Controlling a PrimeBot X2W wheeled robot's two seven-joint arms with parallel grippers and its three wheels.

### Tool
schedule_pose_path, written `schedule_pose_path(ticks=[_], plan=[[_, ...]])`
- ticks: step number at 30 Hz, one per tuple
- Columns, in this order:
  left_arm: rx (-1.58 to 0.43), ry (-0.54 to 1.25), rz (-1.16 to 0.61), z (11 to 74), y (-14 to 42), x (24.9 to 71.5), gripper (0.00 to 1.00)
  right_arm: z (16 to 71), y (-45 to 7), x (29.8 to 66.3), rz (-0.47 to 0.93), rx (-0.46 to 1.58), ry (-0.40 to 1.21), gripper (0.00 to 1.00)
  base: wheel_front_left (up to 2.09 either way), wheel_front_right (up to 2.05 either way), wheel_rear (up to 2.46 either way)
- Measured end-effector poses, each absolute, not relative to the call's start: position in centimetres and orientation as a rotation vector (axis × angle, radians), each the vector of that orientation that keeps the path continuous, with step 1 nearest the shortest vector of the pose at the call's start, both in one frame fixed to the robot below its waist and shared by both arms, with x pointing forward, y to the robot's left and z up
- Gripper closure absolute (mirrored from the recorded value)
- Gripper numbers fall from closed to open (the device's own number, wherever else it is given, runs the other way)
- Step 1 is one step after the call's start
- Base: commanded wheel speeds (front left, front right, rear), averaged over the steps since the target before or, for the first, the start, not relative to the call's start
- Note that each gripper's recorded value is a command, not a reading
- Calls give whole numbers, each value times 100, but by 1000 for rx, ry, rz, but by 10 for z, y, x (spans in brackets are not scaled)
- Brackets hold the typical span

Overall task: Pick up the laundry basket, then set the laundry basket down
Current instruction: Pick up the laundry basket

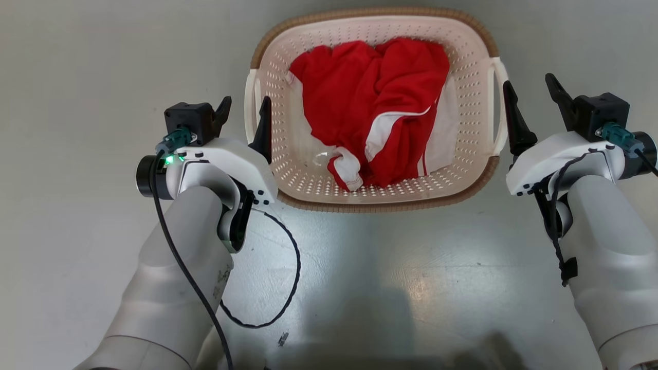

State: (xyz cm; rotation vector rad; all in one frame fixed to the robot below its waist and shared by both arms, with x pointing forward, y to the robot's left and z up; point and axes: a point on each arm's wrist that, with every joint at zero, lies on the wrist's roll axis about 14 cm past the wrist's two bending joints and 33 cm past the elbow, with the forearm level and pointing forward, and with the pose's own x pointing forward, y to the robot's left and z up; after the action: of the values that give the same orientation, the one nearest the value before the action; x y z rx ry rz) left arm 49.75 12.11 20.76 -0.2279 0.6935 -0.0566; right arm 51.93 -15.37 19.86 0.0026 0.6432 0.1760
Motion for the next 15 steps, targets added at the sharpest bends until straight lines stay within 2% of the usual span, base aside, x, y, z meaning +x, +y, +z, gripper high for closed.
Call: schedule_pose_path(ticks=[15], plan=[[-189, 767, -55, 172, 120, 500, 0, 168, -150, 519, 185, 8, 686, 0, 0, 0, 0]])
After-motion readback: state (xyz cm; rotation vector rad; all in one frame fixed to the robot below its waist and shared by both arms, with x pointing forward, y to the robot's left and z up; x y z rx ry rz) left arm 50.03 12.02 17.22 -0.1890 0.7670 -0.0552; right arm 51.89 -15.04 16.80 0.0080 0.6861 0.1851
